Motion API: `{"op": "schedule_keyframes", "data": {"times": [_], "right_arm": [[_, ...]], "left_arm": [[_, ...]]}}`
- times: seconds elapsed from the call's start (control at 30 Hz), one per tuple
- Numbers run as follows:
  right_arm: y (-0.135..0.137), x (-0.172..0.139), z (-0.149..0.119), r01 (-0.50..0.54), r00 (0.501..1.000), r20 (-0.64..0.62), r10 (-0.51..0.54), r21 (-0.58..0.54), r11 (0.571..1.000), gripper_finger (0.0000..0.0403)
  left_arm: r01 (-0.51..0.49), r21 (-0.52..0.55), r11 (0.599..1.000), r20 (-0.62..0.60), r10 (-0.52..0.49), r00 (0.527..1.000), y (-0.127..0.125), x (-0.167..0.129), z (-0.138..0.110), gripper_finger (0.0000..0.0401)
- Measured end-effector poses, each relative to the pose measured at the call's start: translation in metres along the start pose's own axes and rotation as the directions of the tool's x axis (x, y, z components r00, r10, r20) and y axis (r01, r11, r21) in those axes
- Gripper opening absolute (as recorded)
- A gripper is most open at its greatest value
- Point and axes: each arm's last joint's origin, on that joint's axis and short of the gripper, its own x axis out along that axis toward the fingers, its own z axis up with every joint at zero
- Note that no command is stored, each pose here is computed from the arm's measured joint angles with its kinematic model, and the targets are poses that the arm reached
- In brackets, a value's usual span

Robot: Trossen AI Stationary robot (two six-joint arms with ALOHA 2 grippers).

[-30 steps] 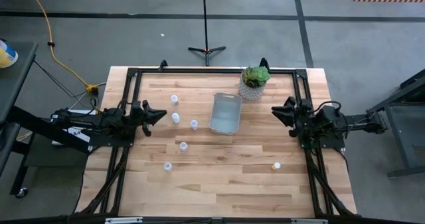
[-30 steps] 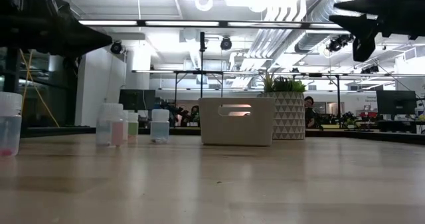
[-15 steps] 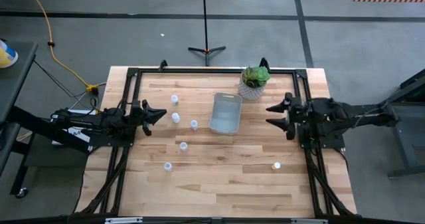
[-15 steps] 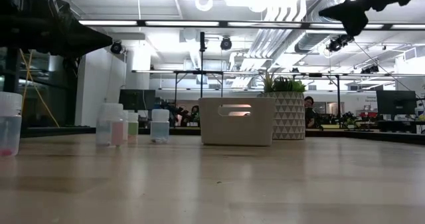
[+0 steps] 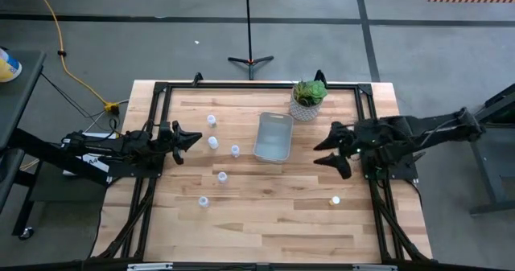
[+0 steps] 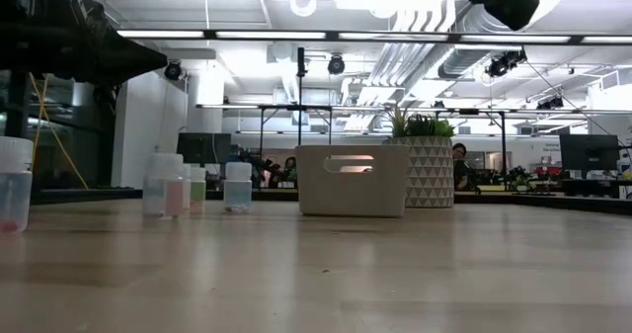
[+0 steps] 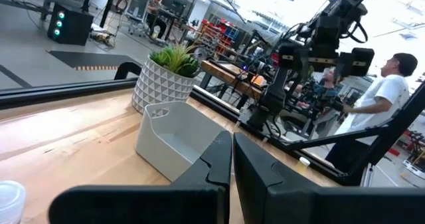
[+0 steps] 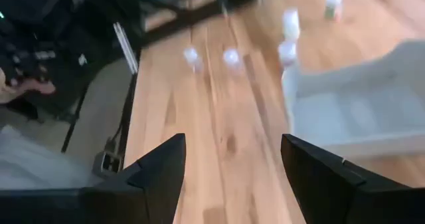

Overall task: Pick and place pill bottles into a basket
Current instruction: Put the yellow pill bottle into the white bin

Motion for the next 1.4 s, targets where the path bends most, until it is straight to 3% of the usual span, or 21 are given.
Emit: {"op": "schedule_keyframes", "data": {"times": [0.23,0.47,0.67,0.93,1.1,1.4], "right_arm": [[0.021,0.020,-0.010,0.100,0.951,-0.301,-0.078,0.058,0.993,0.0238],[0.038,0.039,-0.028,0.168,0.880,-0.457,-0.131,0.041,0.985,0.0238],[0.047,0.056,-0.048,0.230,0.812,-0.553,-0.190,0.003,0.973,0.0238],[0.060,0.071,-0.070,0.200,0.725,-0.664,-0.183,-0.052,0.978,0.0238],[0.063,0.075,-0.082,0.235,0.668,-0.708,-0.228,-0.090,0.968,0.0238],[0.067,0.086,-0.100,0.263,0.625,-0.710,-0.324,-0.199,0.944,0.0238]], "left_arm": [[0.000,0.000,1.000,0.000,0.000,1.000,0.000,0.000,0.000,0.0051],[0.000,0.013,1.000,0.000,0.000,1.000,0.000,0.000,0.000,0.0051],[0.001,0.069,0.998,-0.001,-0.001,1.000,0.000,0.000,0.000,0.0051],[0.002,0.072,0.997,-0.001,-0.002,1.000,0.000,0.000,0.000,0.0051],[0.003,0.097,0.995,-0.002,-0.003,1.000,0.000,0.000,0.000,0.0051],[0.004,0.102,0.995,-0.002,-0.004,1.000,0.000,0.000,0.000,0.0051]]}}
